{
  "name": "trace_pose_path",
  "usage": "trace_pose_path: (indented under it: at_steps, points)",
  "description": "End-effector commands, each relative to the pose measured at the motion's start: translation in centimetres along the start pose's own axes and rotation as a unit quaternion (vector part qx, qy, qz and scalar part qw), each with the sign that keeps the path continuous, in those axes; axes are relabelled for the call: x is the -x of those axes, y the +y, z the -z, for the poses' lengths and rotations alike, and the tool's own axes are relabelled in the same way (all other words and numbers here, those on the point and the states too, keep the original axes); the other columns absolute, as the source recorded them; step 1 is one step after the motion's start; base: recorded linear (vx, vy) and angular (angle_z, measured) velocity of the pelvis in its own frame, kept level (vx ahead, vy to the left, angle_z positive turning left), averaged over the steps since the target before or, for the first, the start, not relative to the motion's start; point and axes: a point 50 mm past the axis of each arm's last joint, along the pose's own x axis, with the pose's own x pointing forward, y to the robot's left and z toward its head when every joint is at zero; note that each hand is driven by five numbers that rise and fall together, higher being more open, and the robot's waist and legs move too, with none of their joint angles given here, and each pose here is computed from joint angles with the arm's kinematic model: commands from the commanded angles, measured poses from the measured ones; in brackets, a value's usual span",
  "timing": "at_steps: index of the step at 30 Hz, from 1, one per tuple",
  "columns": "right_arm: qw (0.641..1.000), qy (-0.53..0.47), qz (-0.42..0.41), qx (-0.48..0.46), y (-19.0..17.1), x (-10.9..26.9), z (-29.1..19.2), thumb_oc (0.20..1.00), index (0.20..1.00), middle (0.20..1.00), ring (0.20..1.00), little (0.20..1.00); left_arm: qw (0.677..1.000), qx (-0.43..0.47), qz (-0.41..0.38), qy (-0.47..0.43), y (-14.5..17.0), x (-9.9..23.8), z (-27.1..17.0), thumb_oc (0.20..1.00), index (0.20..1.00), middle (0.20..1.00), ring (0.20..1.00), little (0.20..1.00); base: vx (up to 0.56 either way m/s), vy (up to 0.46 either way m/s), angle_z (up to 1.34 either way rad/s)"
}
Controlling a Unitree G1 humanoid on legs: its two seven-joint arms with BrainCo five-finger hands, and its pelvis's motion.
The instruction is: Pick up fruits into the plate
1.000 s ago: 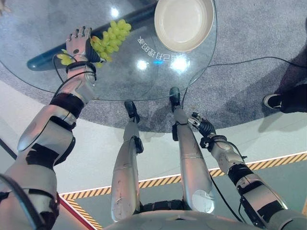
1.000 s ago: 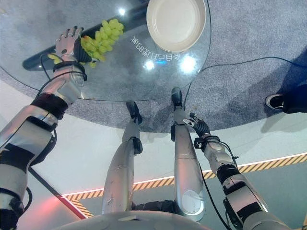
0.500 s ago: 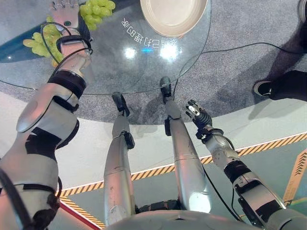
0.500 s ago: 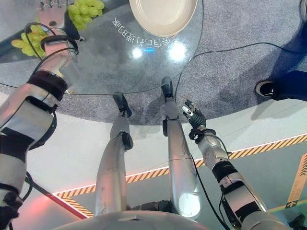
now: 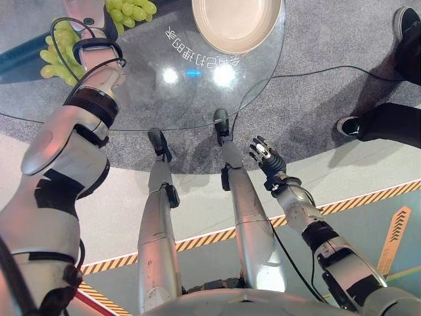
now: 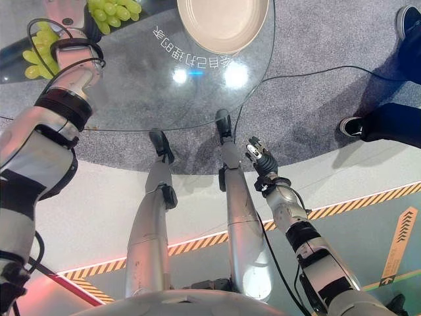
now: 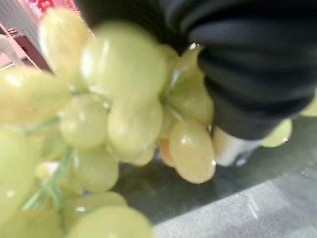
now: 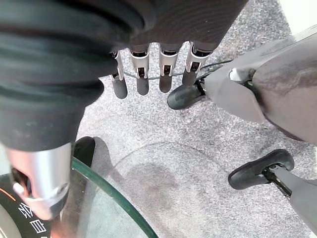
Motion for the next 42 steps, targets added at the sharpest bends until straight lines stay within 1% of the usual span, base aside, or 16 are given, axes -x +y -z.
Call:
trace_pose_path:
  at_steps: [1,6,10,13,14,18,20,24,25,29,34,36,38,39,41,42]
  points:
    - [1.000,-0.019,-0.023,-0.006,0.6,0.1,-0.5,1.000,1.000,1.000,1.000,1.000,0.994,0.007,0.098,0.042,-4.6,0.9,2.9,0.200,0.200,0.200,0.200,0.200,0.00,0.000,0.00]
    - [1.000,-0.018,-0.022,-0.008,0.6,0.2,-0.3,1.000,1.000,1.000,1.000,1.000,0.995,0.024,0.092,0.027,-4.7,1.1,2.5,0.200,0.200,0.200,0.200,0.200,0.00,0.000,0.01]
    - [1.000,-0.019,-0.024,-0.004,0.7,0.3,-0.2,1.000,1.000,1.000,1.000,1.000,0.994,0.059,0.092,0.018,-5.2,1.4,2.2,0.200,0.200,0.200,0.200,0.200,-0.02,0.010,0.01]
    - [0.999,-0.027,-0.024,0.002,0.6,0.5,-0.2,1.000,1.000,1.000,1.000,1.000,0.988,0.123,0.090,-0.003,-5.6,1.9,1.5,0.200,0.200,0.200,0.200,0.200,-0.02,0.013,0.02]
    - [0.999,-0.028,-0.025,0.003,0.6,0.5,-0.2,1.000,1.000,1.000,1.000,1.000,0.988,0.125,0.090,-0.004,-5.7,1.9,1.4,0.200,0.200,0.200,0.200,0.200,-0.03,0.009,0.05]
    - [0.998,-0.044,-0.032,0.009,0.8,0.8,-0.4,1.000,1.000,1.000,1.000,1.000,0.977,0.190,0.090,-0.036,-6.1,2.4,0.8,0.200,0.200,0.200,0.200,0.200,-0.03,0.009,0.04]
    - [0.997,-0.061,-0.042,0.024,1.1,1.1,-1.0,1.000,1.000,1.000,1.000,1.000,0.963,0.239,0.099,-0.070,-6.3,3.0,0.4,0.200,0.200,0.200,0.200,0.200,-0.01,0.011,0.02]
    - [0.995,-0.075,-0.053,0.031,1.5,1.3,-1.5,1.000,1.000,1.000,1.000,1.000,0.953,0.267,0.105,-0.097,-6.3,3.5,0.1,0.200,0.200,0.200,0.200,0.200,0.00,0.006,0.05]
    - [0.991,-0.101,-0.067,0.062,1.6,1.6,-2.7,1.000,1.000,1.000,1.000,1.000,0.935,0.303,0.116,-0.143,-6.2,4.4,-0.1,0.200,0.200,0.200,0.200,0.200,0.03,0.006,0.13]
    - [0.983,-0.119,-0.089,0.103,1.5,2.2,-4.6,1.000,1.000,1.000,1.000,1.000,0.907,0.338,0.143,-0.209,-5.1,5.5,0.4,0.200,0.200,0.200,0.200,0.200,0.07,-0.023,0.15]
    - [0.965,-0.122,-0.136,0.187,1.3,3.1,-7.1,1.000,1.000,1.000,1.000,1.000,0.858,0.379,0.180,-0.295,-3.4,7.2,0.6,0.200,0.200,0.200,0.200,0.200,0.10,-0.043,0.25]
    - [0.947,-0.123,-0.167,0.244,1.5,3.1,-8.8,1.000,1.000,1.000,1.000,1.000,0.832,0.398,0.199,-0.330,-2.3,7.7,0.4,0.200,0.200,0.200,0.200,0.200,0.08,-0.058,0.32]
    - [0.935,-0.122,-0.183,0.277,1.8,3.1,-10.3,1.000,1.000,1.000,1.000,1.000,0.815,0.405,0.216,-0.353,-1.8,8.2,0.3,0.200,0.200,0.200,0.200,0.200,0.10,-0.064,0.16]
    - [0.923,-0.123,-0.205,0.303,2.6,3.0,-11.6,1.000,1.000,1.000,1.000,1.000,0.788,0.422,0.244,-0.376,-1.4,8.7,0.1,0.200,0.200,0.200,0.200,0.200,0.09,-0.057,0.08]
    - [0.917,-0.118,-0.220,0.312,3.1,3.0,-12.1,1.000,1.000,1.000,1.000,1.000,0.774,0.431,0.257,-0.387,-1.3,9.0,0.1,0.200,0.200,0.200,0.200,0.200,0.12,-0.034,0.14]
    - [0.908,-0.102,-0.254,0.317,3.9,3.0,-12.7,1.000,1.000,1.000,1.000,1.000,0.742,0.442,0.289,-0.413,-1.2,9.8,-0.2,0.200,0.200,0.200,0.200,0.200,0.14,-0.016,0.12]
